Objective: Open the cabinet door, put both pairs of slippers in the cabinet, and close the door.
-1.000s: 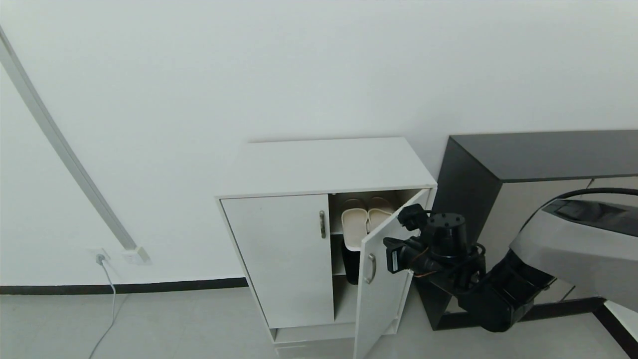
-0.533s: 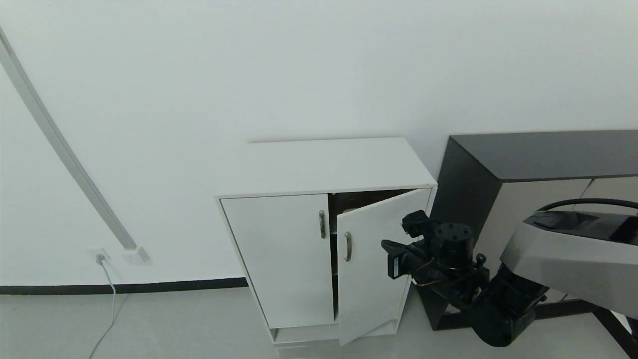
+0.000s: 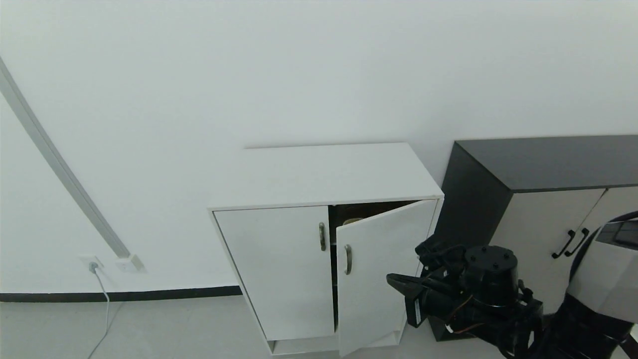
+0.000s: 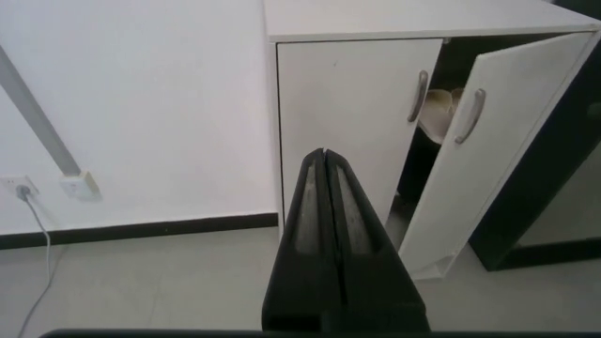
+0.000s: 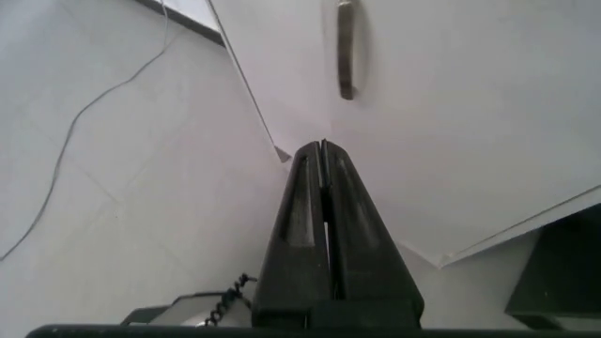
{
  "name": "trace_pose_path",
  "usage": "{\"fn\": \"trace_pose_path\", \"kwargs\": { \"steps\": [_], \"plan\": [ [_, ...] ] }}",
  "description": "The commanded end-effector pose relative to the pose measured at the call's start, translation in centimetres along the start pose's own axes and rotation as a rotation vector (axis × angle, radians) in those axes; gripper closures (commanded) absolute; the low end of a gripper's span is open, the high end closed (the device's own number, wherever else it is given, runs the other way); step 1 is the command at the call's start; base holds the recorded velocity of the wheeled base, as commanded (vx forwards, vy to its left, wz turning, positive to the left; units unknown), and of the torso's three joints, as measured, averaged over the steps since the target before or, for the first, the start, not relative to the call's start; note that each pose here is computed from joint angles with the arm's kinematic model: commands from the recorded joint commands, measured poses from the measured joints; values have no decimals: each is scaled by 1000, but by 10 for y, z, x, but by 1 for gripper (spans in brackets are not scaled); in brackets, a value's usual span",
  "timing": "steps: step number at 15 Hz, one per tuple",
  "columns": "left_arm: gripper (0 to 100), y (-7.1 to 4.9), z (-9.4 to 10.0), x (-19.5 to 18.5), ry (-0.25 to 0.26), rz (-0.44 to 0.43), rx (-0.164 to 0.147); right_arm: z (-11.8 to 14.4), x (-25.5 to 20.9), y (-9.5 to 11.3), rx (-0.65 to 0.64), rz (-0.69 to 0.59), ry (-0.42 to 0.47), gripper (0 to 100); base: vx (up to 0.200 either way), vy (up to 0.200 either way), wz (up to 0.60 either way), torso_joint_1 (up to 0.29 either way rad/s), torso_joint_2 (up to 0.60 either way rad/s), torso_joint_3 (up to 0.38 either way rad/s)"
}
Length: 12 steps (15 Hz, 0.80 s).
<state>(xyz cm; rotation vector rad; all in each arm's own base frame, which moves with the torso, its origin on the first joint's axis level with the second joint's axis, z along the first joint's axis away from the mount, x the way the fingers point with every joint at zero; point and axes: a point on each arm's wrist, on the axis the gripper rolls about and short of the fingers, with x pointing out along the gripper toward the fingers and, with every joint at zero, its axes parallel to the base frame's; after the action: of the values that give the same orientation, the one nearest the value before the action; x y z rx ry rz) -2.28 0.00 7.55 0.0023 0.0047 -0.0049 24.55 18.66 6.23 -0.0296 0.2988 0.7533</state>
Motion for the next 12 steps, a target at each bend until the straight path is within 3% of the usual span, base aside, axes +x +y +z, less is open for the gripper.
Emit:
{"fn": "trace_pose_path", "kwargs": {
  "steps": [1, 3, 7, 12],
  "plan": [
    [100, 0, 0, 0, 0, 0, -1, 3, -15, 9, -7, 25, -2, 100, 200, 0, 0, 7, 2, 2],
    [100, 0, 0, 0, 0, 0, 1, -2, -15, 9, -4, 26, 19, 100, 200, 0, 0, 2, 0, 0],
    [100, 0, 0, 0, -2, 0, 1, -8, 3, 6, 0, 19, 29, 100, 0, 0, 0, 0, 0, 0],
    [100, 0, 0, 0, 0, 0, 1, -12, 35, -12, 16, -21, 14, 100, 0, 0, 0, 0, 0, 0]
  ]
}}
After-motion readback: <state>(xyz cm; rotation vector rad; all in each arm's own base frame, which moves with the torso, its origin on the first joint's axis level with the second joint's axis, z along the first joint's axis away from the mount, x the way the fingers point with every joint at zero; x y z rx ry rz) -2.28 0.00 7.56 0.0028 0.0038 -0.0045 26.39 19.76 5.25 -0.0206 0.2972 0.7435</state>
